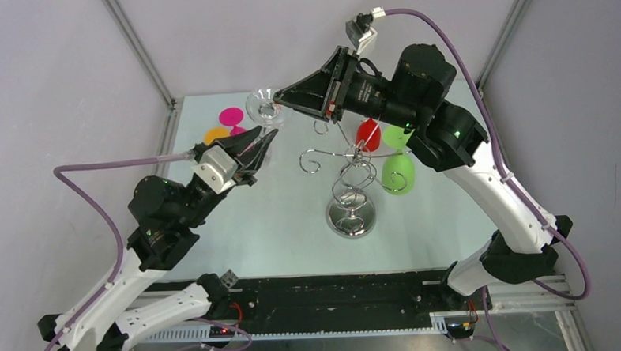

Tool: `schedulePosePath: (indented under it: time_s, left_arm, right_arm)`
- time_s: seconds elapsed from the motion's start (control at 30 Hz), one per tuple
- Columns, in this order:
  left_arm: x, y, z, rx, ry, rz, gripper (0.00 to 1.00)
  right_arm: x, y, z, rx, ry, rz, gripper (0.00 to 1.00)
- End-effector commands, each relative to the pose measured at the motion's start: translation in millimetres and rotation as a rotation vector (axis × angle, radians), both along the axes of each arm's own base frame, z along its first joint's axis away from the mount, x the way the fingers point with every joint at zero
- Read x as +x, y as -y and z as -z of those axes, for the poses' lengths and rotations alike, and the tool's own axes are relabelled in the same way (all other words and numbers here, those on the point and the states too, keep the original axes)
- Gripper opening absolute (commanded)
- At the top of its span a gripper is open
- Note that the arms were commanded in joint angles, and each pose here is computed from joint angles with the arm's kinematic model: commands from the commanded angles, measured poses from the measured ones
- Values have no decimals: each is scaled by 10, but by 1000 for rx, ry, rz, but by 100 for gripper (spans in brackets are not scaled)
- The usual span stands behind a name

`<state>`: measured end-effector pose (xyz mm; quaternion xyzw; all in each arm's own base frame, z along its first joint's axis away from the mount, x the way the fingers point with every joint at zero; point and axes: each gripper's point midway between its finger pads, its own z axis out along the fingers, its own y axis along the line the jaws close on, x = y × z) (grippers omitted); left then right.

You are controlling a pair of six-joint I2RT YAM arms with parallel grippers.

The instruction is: Place the wine glass upside down on the wine glass rack

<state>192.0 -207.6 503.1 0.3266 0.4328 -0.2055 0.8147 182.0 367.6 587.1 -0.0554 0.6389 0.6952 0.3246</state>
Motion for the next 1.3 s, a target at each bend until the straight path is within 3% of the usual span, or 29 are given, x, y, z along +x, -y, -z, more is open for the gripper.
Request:
schedulePosePath:
  time_s: [0.0, 0.3, 0.47, 0.63, 0.93, 1.1, 1.27]
  left_arm:
    - [-141, -154, -182, -69, 35, 9, 0]
    - [-188, -117, -238, -61, 59, 37, 0]
    - [-166, -100, -188, -61, 41, 38, 0]
    - [-128, -131, -171, -88, 8, 20, 0]
    - [-88, -130, -124, -95, -7, 6, 0]
    - [-21, -162, -1, -125, -58, -21, 0]
    - [34, -192, 267, -156, -122, -37, 0]
  right_arm:
    - [-24, 326, -456, 127, 114, 67, 15]
    - [46, 241, -382, 125, 88, 44, 11]
    - [72, 270, -365, 129, 94, 56, 23]
    - [51, 340, -384, 157, 116, 61, 45]
    - [110, 377, -328, 147, 119, 78, 50]
    - [163, 578, -393, 149, 153, 144, 59]
    - [243, 857, -423, 128, 191, 242, 61]
